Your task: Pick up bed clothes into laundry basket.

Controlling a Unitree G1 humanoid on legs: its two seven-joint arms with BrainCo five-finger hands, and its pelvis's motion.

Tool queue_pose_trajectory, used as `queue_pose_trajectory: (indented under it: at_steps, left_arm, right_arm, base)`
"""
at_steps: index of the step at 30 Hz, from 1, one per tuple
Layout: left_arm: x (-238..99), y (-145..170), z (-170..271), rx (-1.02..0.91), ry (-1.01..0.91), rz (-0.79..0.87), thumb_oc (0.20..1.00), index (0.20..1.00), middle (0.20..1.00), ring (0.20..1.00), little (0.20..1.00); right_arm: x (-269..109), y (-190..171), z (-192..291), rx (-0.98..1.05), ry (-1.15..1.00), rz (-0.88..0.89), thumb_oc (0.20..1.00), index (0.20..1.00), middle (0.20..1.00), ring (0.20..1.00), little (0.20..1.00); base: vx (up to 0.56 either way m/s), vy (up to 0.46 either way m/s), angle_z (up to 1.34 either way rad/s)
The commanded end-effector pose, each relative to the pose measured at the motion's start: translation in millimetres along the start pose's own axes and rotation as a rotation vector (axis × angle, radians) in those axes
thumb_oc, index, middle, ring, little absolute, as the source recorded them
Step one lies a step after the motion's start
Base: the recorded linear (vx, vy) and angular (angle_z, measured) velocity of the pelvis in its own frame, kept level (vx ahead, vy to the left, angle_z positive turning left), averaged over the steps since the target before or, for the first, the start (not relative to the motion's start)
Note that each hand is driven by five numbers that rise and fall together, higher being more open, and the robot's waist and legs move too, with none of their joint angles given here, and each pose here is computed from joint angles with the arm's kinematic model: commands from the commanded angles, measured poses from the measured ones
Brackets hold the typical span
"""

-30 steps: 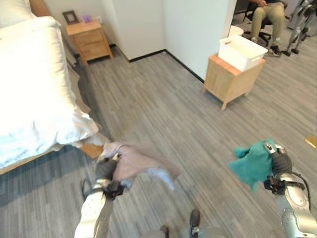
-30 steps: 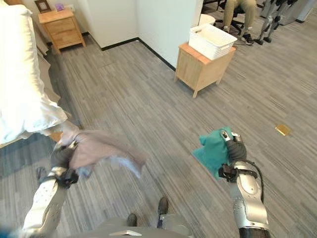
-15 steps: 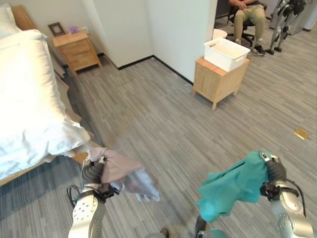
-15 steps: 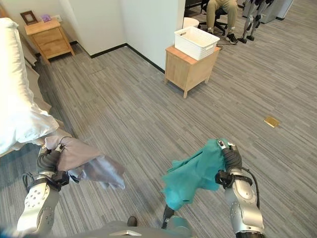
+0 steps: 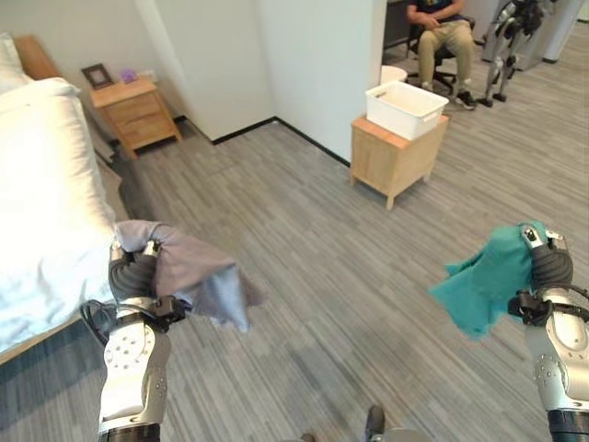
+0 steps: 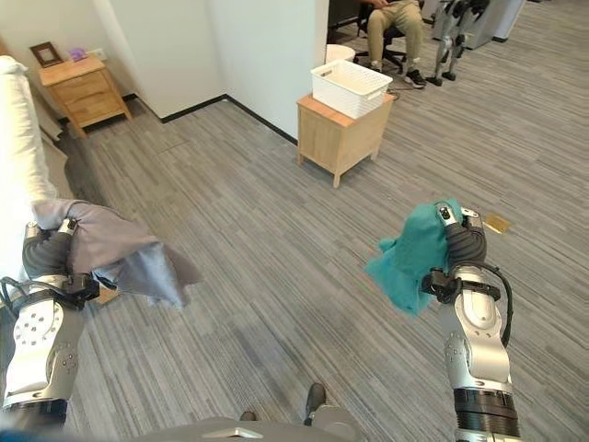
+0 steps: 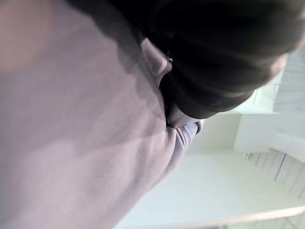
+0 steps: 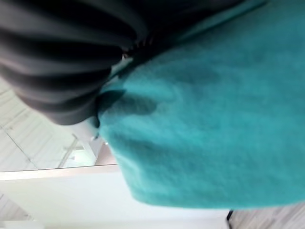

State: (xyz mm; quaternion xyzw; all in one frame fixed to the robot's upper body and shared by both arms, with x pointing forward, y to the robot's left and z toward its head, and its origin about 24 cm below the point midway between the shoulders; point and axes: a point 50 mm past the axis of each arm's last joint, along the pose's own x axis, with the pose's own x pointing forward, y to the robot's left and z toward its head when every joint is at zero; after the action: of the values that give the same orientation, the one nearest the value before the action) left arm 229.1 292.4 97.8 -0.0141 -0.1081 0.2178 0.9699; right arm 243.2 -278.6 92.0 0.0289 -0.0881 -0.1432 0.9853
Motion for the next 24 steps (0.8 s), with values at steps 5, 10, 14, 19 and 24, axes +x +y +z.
queue_pose_trajectory:
  at_steps: [5, 10, 14, 19, 24]
  left_arm:
    - [5, 7, 30, 0.059, -0.15, -0.022, 0.2, 0.2, 0.2, 0.2, 0.2]
    - [7, 10, 32, 0.029, -0.16, -0.011, 0.2, 0.2, 0.2, 0.2, 0.2]
    - [11, 7, 29, 0.032, -0.155, -0.006, 0.2, 0.2, 0.2, 0.2, 0.2]
    - [1, 7, 15, 0.009, -0.101, -0.008, 0.2, 0.2, 0.2, 0.2, 0.2]
    - [-3, -1, 5, -0.083, -0.052, -0.029, 0.2, 0.2, 0.2, 0.2, 0.2]
  right_arm:
    - [-9, 10, 2, -0.011, -0.04, 0.053, 0.2, 0.2, 0.2, 0.2, 0.2]
    - [-15, 1, -4, -0.016, -0.008, 0.03, 0.2, 0.2, 0.2, 0.2, 0.2]
    - [-15, 0, -5, -0.019, -0.003, 0.02, 0.2, 0.2, 0.2, 0.2, 0.2]
    - [-13, 2, -7, -0.012, 0.014, 0.061, 0.2, 0.2, 0.2, 0.2, 0.2]
    - [1, -1, 6, -0.013, -0.025, 0.05, 0.2, 0.2, 0.2, 0.2, 0.2]
  base:
    - [0.14, 0.141, -0.32]
    - [0.36, -0.07, 0.25]
    - [0.54, -0.192, 0.27]
    - [0.61, -0.34, 0.32]
    - [0.52, -0.39, -0.03]
